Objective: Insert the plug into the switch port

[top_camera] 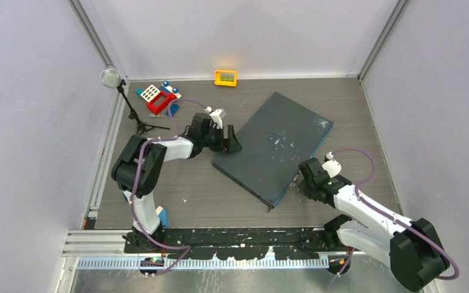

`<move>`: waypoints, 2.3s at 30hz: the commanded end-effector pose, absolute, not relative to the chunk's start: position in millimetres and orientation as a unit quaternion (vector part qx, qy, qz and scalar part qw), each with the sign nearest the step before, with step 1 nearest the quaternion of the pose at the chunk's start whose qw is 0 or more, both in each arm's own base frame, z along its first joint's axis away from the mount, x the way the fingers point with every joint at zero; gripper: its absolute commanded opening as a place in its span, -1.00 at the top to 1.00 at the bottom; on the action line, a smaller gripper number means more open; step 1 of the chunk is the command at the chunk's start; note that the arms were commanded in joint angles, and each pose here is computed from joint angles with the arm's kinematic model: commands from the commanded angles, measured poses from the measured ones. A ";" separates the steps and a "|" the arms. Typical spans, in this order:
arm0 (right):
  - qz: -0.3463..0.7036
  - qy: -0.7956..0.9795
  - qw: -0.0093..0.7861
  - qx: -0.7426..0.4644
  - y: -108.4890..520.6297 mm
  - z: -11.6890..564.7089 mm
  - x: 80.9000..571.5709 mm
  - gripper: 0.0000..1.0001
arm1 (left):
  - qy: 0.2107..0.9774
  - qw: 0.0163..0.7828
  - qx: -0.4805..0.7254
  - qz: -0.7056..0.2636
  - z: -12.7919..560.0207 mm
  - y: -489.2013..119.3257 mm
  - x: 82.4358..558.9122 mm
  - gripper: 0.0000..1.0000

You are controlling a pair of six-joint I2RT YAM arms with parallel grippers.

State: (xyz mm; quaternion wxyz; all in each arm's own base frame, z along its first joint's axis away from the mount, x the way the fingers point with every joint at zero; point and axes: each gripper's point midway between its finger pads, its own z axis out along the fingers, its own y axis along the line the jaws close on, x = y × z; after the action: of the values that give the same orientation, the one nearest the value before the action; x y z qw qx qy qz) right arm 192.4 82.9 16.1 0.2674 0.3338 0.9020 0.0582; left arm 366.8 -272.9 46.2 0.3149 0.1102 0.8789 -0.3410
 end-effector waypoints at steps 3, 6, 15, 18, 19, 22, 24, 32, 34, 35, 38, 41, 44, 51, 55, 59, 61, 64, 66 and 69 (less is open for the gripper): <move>0.110 0.893 0.279 0.335 93.3 20.9 197.5 0.99 | 0.864 0.301 0.123 -0.386 43.0 -288.9 366.7 -0.59; 0.129 0.893 0.270 0.336 100.0 15.6 198.0 0.99 | 0.862 0.294 0.127 -0.393 42.7 -291.6 364.4 -0.58; 0.129 0.893 0.263 0.343 99.5 0.3 199.8 0.99 | 0.861 0.276 0.141 -0.403 33.4 -302.9 356.0 -0.56; 0.134 0.890 0.268 0.343 99.8 -2.2 201.0 0.99 | 0.866 0.261 0.149 -0.399 25.0 -305.7 346.9 -0.50; 0.140 0.888 0.272 0.344 101.0 -2.2 202.6 0.99 | 0.868 0.255 0.153 -0.398 22.1 -306.8 341.8 -0.46; 0.163 0.883 0.278 0.342 105.2 -5.4 201.7 0.99 | 0.875 0.235 0.157 -0.392 11.5 -306.6 326.7 -0.29; 0.186 0.873 0.293 0.341 108.7 -0.6 205.5 0.99 | 0.880 0.219 0.156 -0.391 2.7 -306.0 316.4 -0.23; 0.254 0.846 0.350 0.314 116.6 20.7 212.3 0.99 | 0.889 0.149 0.185 -0.391 -27.0 -317.3 273.8 -0.08; 0.271 0.842 0.353 0.305 121.5 22.7 212.7 0.99 | 0.891 0.135 0.181 -0.393 -32.5 -316.7 267.5 -0.04; 0.283 0.839 0.356 0.299 125.7 25.4 214.4 0.99 | 0.891 0.127 0.181 -0.396 -35.1 -317.3 263.7 -0.02; 0.316 0.837 0.349 0.279 139.6 30.5 216.3 0.99 | 0.889 0.111 0.187 -0.402 -40.0 -320.3 256.6 0.01; 0.349 0.830 0.341 0.268 152.5 35.4 219.0 0.99 | 0.888 0.102 0.196 -0.402 -43.0 -323.4 249.8 0.02; 0.369 0.822 0.333 0.277 158.8 36.7 221.1 0.99 | 0.888 0.096 0.202 -0.401 -44.2 -325.2 245.3 0.04; 0.329 0.837 0.328 0.289 149.3 39.2 223.0 0.99 | 0.891 0.084 0.199 -0.398 -47.8 -320.4 233.3 0.05; 0.237 0.857 0.334 0.313 117.0 37.4 214.6 0.99 | 0.895 0.091 0.193 -0.392 -48.6 -317.2 234.3 0.06; 0.121 0.867 0.341 0.343 71.7 44.9 196.2 0.93 | 0.896 0.104 0.189 -0.388 -44.5 -318.4 240.3 0.06; 0.130 0.873 0.325 0.339 77.8 48.0 193.3 0.82 | 0.896 0.108 0.189 -0.386 -43.3 -319.1 243.4 0.06; 0.089 0.899 0.280 0.326 76.3 38.6 185.0 0.69 | 0.898 0.112 0.187 -0.381 -43.0 -318.1 244.7 0.06; 0.069 0.909 0.260 0.318 75.5 31.6 181.8 0.61 | 0.899 0.115 0.187 -0.378 -43.4 -316.9 245.7 0.04; 0.055 0.912 0.248 0.322 73.9 28.4 180.4 0.49 | 0.901 0.116 0.186 -0.375 -44.1 -315.5 247.1 0.04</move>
State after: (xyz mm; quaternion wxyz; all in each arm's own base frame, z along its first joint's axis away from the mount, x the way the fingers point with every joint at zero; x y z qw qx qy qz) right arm 198.7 85.7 42.5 0.2860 0.3250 0.8951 0.1067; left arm 376.7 -320.6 45.1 0.3584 0.1347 0.8383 -0.3882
